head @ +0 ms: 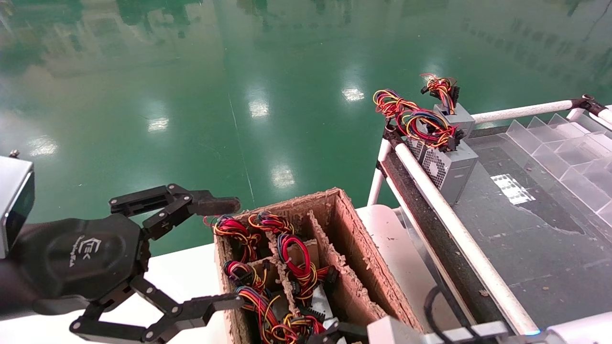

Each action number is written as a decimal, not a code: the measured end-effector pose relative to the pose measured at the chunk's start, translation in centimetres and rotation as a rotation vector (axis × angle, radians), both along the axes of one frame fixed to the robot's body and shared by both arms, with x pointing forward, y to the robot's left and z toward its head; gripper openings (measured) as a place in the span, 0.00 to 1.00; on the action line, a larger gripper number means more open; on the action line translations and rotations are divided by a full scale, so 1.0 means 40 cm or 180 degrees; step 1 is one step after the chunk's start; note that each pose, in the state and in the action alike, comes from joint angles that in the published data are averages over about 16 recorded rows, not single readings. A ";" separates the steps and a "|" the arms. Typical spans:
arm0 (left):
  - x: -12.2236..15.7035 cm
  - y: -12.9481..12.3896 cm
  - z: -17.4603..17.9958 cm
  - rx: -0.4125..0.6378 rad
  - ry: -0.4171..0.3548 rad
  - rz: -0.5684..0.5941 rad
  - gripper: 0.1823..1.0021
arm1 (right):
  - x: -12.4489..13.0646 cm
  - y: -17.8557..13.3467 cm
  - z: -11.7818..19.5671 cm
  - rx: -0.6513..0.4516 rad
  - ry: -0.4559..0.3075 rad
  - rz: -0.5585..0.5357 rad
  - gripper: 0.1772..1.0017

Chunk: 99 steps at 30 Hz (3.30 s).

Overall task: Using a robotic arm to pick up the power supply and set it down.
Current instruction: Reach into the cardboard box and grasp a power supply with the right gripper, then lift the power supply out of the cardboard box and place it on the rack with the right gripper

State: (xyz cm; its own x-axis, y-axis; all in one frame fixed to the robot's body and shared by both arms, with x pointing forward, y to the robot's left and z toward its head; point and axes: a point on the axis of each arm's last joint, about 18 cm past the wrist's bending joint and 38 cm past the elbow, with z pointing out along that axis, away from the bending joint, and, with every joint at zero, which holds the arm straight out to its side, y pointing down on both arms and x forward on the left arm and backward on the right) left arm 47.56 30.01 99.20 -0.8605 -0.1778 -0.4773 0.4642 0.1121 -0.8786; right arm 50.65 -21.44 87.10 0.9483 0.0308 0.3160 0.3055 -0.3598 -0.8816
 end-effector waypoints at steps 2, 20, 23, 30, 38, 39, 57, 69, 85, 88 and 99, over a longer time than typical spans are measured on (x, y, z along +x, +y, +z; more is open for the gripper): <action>0.000 0.000 0.000 0.0000 0.0000 0.0000 0.83 | 0.001 0.011 -0.010 -0.0010 -0.0056 0.0042 0.99; 0.000 0.000 0.000 0.0000 0.0000 0.0000 0.99 | 0.016 0.086 -0.077 -0.0062 -0.0520 0.0264 0.78; 0.000 0.000 0.000 0.0000 0.0000 0.0000 1.00 | 0.018 0.096 -0.082 -0.0058 -0.0558 0.0274 0.72; 0.000 0.000 0.000 0.0000 0.0000 0.0000 1.00 | 0.023 0.107 -0.089 -0.0050 -0.0603 0.0275 0.52; 0.000 0.000 0.000 0.0000 0.0000 0.0000 1.00 | 0.023 0.102 -0.091 -0.0036 -0.0610 0.0252 0.30; 0.000 0.000 0.000 0.0000 0.0000 0.0000 1.00 | 0.023 0.101 -0.091 -0.0033 -0.0610 0.0248 0.27; 0.000 0.000 0.000 0.0000 0.0000 0.0000 1.00 | 0.015 0.035 -0.033 0.0244 -0.0454 0.0041 0.09; 0.000 0.000 0.000 0.0000 0.0000 0.0000 1.00 | -0.027 -0.058 0.107 0.0746 -0.0296 -0.0064 0.09; 0.000 0.000 0.000 0.0000 0.0000 0.0000 1.00 | -0.050 -0.175 0.328 0.1439 -0.0263 -0.0262 0.09; 0.000 0.000 0.000 0.0000 0.0000 0.0000 1.00 | -0.033 -0.200 0.372 0.1563 -0.0294 -0.0362 0.09; 0.000 0.000 0.000 0.0000 0.0000 0.0000 1.00 | 0.075 -0.309 0.502 0.1913 -0.0523 -0.0867 0.08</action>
